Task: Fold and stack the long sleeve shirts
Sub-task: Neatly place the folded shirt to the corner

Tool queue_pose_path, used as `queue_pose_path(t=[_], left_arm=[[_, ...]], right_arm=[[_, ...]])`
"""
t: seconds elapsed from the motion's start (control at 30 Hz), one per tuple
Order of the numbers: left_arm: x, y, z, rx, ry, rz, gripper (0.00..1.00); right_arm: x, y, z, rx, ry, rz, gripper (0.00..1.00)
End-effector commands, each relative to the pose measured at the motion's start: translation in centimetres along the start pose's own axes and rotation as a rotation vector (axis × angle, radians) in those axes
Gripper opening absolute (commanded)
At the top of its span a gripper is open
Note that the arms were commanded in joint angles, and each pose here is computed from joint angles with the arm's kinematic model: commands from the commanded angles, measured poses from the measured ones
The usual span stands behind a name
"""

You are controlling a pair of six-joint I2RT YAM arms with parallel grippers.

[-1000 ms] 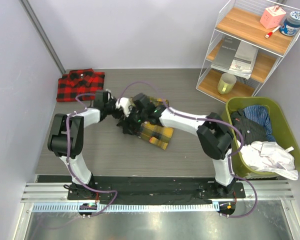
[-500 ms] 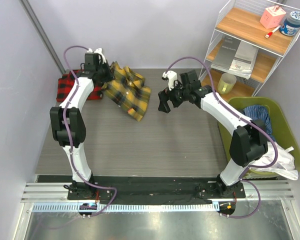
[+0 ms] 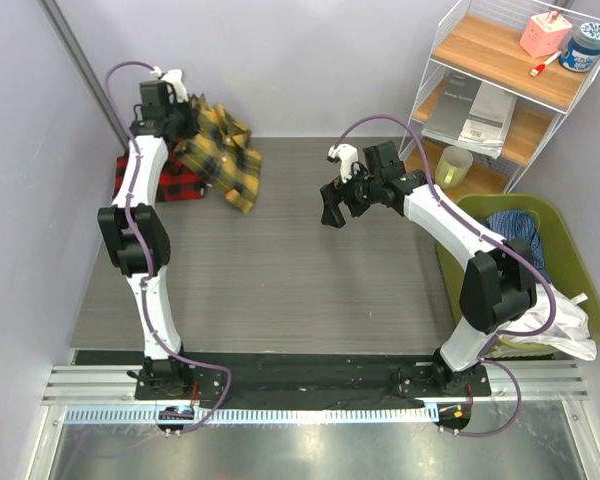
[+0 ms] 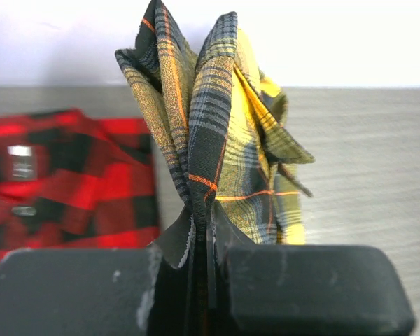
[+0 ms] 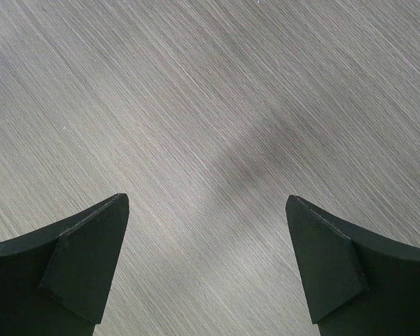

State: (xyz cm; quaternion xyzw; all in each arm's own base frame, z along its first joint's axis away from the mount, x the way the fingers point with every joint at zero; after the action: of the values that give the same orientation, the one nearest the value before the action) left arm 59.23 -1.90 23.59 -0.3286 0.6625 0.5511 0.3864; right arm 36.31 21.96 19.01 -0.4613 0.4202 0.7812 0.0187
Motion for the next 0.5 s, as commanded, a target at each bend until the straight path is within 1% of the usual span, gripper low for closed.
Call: queue_pose_path(t=[0.0,0.07,0.23,0.47], left_arm=[[-5.1,3.3,2.6,-0.004,-0.070,-0.130,0.00],[-5.7,4.2,2.5,-0.001,-0.079,-0.142,0.00],[-6.7,5.4,1.7,0.038,-0.046,-0.175,0.00],[-9.1,7.0,1.0,0.063,-0.069,-0.253,0.00]], right_arm=[[-1.0,0.6,0.1,0.002,0.017,-0.029,1.00],[-1.0,0.4,0.0,0.003,0.010,-0.029,1.00],[-1.5,-0.1,0.0,0.002,-0.035,-0.041,1.00],[-1.8,0.2,0.1,0.007,-0.032,-0.053,1.00]])
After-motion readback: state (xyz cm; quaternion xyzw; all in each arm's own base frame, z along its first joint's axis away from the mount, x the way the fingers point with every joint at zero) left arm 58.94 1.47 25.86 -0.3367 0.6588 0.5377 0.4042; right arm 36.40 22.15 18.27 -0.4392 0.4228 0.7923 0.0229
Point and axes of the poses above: each gripper's point midway between its finger pads, its own y axis back along the fingers, its own z axis along the line the jaws close on, x = y × z, the point moved 3 cm from there along y, back along the fingers, and after that the axes turned 5 degrees about -y, right-handed, at the moved point
